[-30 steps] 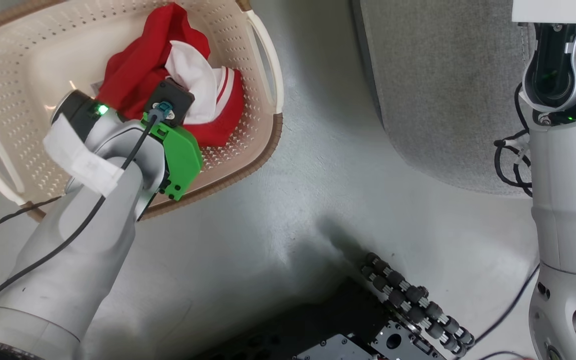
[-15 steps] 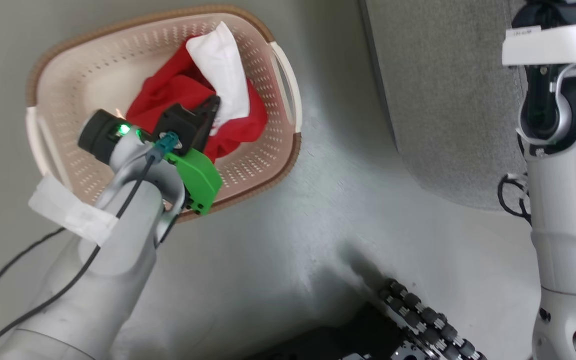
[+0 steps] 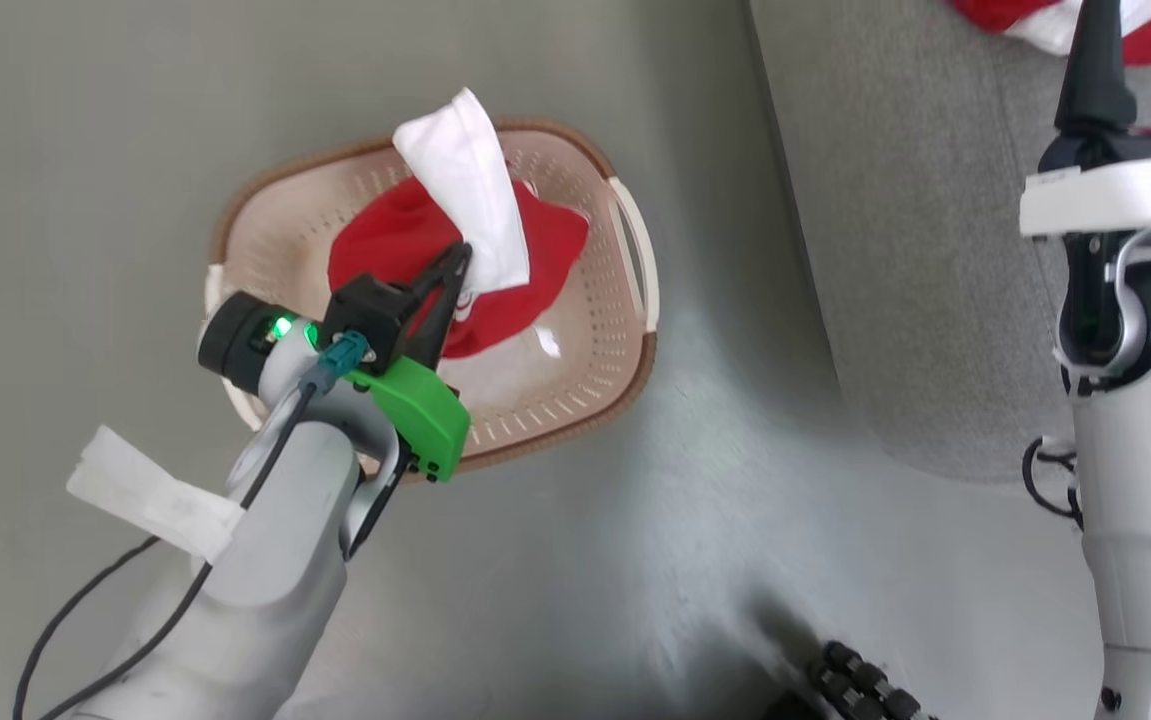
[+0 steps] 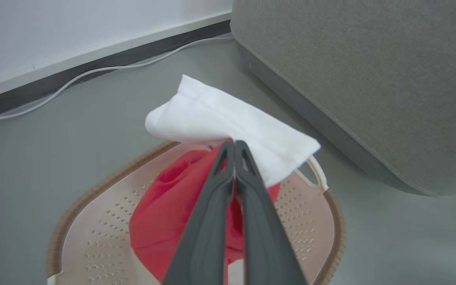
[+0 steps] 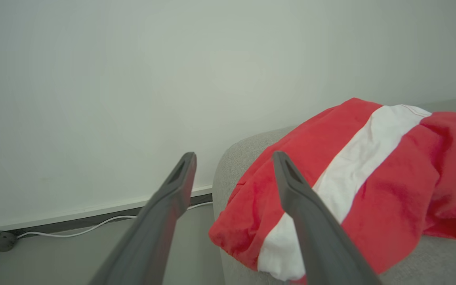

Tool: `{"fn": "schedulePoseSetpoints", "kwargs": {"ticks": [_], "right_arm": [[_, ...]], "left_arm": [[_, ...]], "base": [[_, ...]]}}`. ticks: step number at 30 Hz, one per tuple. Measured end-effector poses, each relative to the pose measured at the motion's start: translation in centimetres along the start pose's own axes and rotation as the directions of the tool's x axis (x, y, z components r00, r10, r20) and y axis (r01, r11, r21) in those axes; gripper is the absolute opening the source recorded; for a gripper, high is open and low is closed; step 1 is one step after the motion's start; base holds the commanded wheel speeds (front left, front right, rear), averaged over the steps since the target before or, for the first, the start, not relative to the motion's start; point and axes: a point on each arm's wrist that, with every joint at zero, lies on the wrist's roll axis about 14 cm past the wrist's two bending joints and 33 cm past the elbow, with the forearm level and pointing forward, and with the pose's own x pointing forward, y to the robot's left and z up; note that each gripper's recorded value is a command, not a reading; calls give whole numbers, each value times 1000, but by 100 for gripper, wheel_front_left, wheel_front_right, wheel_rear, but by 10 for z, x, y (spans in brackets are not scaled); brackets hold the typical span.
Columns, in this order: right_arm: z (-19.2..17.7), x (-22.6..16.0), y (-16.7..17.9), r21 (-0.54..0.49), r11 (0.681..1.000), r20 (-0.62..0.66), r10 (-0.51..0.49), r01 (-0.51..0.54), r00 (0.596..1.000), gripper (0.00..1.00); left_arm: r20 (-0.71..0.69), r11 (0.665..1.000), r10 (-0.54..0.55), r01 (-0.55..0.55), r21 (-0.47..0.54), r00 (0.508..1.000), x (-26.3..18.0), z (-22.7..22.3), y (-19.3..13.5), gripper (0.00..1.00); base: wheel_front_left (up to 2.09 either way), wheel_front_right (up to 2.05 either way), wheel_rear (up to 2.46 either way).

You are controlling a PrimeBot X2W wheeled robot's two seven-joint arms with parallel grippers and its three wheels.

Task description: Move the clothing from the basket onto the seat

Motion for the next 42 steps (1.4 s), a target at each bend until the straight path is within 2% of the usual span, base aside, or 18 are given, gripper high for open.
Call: {"fn": "schedulePoseSetpoints", "kwargs": {"ticks": [15,16,17,18,19,32,42], "right_arm": [[24,-46,8,52,998,-4,28,-28,1000,100],[27,-53,7,56,998,-3,26,-26,1000,100],[29,-57,6,59,998,-1,24,-24,1000,100],[31,-61,5,61,998,1,21,-21,1000,100],[33,-64,4,63,998,3,19,-19,1000,100],[66,-101,-7,78,997,68,0,-5,998,100],[69,-117,1,84,996,75,31,-37,997,100]], "left_arm": [[84,996,87,-89,21,993,-43,49,-11,0],[92,996,88,-90,22,992,-48,53,-16,4],[97,995,89,-92,25,991,-50,56,-19,29],[106,995,93,-96,23,990,-53,59,-21,60],[114,995,98,-101,16,989,-55,62,-23,100],[238,981,183,-191,13,954,-87,108,-33,100],[335,945,317,-326,-32,887,-123,138,-8,100]], "base": [[0,0,0],[0,0,0],[0,0,0],[0,0,0],[0,0,0],[0,0,0],[0,0,0]]}}
